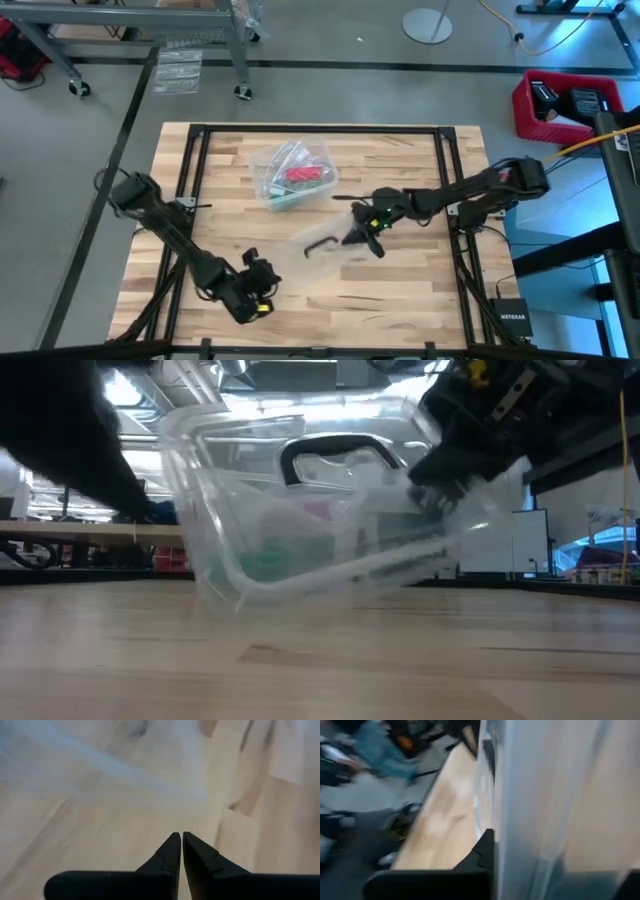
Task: Roll bandage
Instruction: Close the transparent container
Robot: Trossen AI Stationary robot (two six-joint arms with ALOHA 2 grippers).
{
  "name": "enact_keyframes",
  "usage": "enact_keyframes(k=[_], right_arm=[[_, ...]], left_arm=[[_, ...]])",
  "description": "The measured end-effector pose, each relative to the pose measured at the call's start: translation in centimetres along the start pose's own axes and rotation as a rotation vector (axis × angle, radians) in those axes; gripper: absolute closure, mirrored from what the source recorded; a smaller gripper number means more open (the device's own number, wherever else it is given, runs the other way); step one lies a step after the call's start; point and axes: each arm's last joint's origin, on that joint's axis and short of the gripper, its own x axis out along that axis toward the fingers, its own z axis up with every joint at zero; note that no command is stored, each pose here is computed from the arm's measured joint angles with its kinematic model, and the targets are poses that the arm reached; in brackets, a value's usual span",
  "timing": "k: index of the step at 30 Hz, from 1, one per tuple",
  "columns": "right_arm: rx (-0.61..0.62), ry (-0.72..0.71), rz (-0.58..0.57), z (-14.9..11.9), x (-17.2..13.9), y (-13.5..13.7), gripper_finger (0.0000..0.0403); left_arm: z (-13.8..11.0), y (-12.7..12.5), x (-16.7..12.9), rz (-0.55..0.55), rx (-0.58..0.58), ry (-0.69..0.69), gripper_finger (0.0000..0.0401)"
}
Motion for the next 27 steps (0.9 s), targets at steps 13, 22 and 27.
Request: enact_keyframes(k=[13,22,27], right_arm=[[-0.935,-0.159,-0.655,2.6,-2.7,5.2,0.0396],[-1.073,-0.161,-0.695,1.9,-2.2,7.7,0.0396],[-0.79,-0.256,-0.661,2.0,-2.2,7.6,0.0391]], left_arm=[[5.6,3.1,-7.7,-0.09,-0.013,-0.143,0.0389],[6.2,3.3,-7.0,-0.078,-0.062,-0.154,0.0384],[7.3,2.9,-6.8,-0.114,-0.032,-0.215,0.0346]])
